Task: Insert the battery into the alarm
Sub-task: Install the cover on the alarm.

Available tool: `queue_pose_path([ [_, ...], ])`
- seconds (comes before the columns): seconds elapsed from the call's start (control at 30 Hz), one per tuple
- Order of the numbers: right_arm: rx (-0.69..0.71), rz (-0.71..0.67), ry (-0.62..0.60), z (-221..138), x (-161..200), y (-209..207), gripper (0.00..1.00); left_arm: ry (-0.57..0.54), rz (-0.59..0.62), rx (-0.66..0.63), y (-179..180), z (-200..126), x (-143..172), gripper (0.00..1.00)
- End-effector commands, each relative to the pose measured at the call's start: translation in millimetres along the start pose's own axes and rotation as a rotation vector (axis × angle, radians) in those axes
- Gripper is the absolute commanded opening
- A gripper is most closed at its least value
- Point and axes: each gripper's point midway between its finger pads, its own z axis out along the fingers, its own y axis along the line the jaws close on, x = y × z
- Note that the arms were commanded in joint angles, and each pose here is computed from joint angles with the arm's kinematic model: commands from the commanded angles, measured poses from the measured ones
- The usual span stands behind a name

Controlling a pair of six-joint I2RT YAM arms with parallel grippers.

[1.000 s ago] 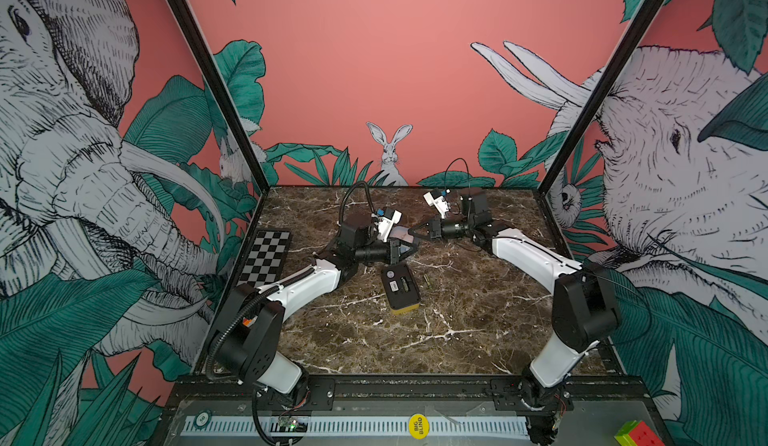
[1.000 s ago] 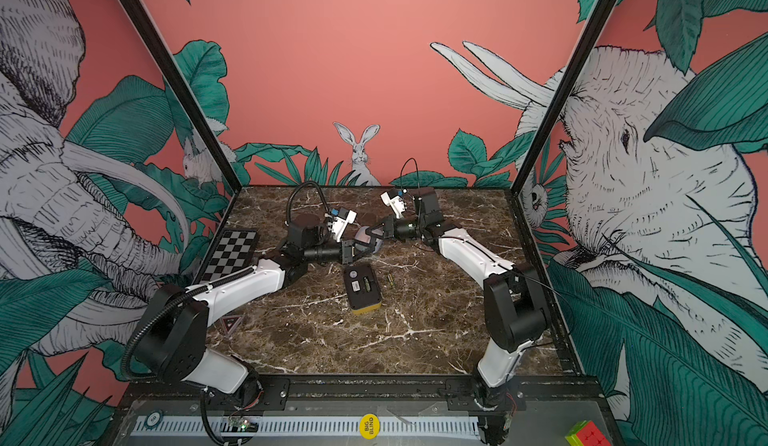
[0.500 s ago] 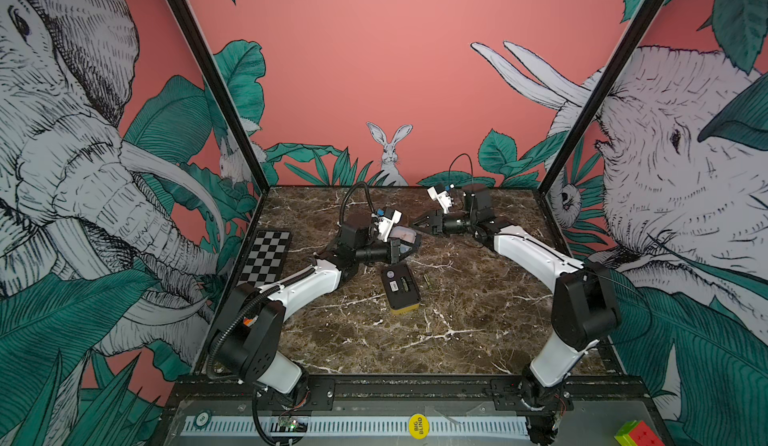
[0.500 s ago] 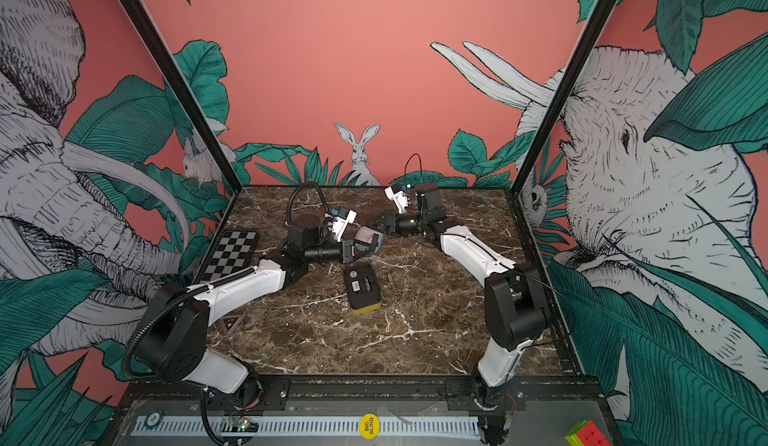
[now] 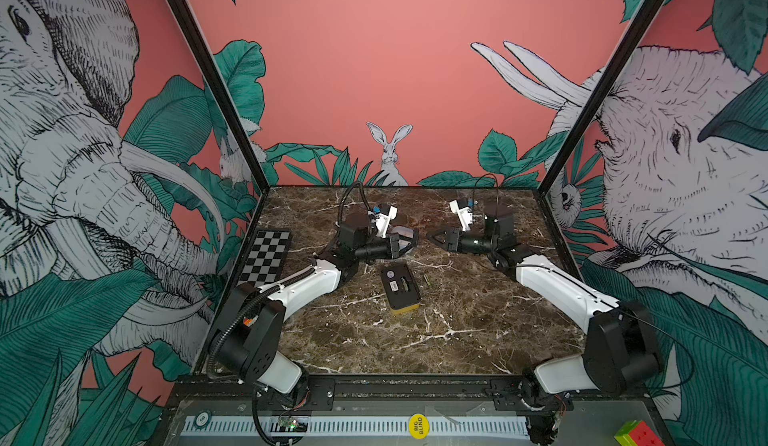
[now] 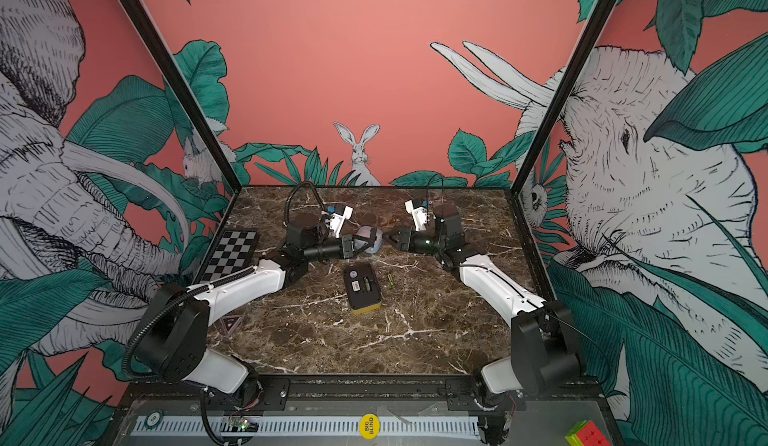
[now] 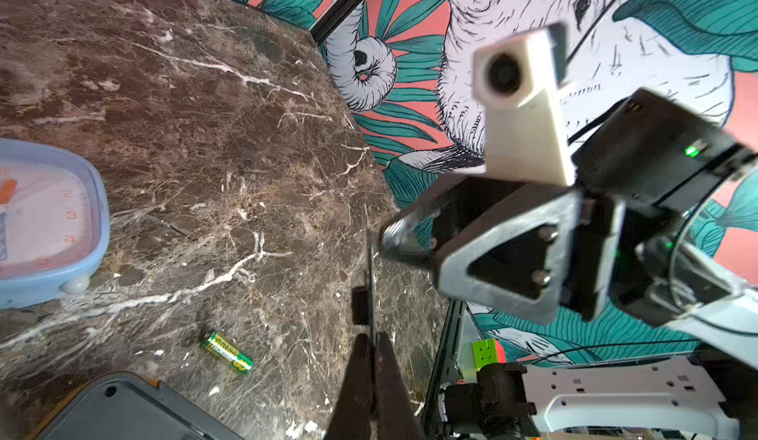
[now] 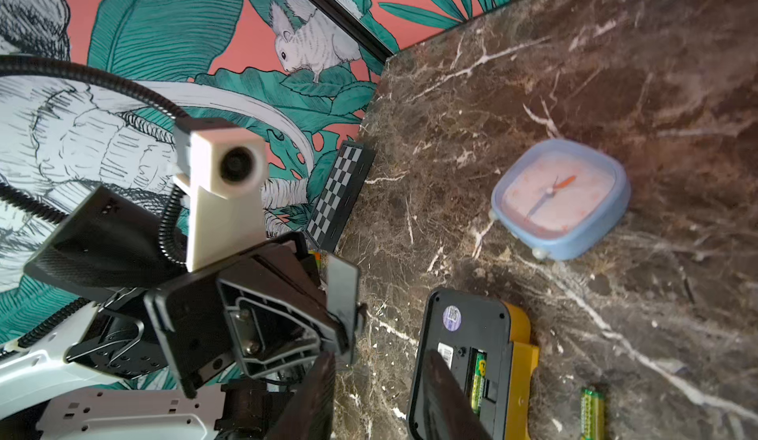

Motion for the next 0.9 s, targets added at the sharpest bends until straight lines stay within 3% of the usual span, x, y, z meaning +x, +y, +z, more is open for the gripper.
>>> queue_pose_path([
  [0.0,-0.075,-0.039,-0.075,3.0,-16.7,21.0,0.31,-0.027,-0.033,0.038,-4.9,2.7,-5.9,0.00],
  [0.33,-0.135,0.007,-0.090,12.0,-19.9,25.3,0.22,-0.002,-0.053,0.052,-6.9,5.2,-2.3,0.00],
  [0.87,-0.125,0.068,-0.053,21.3,-8.7,12.8,0.21,0.001,-0.055,0.077,-12.3,8.0,-4.4,0.00],
])
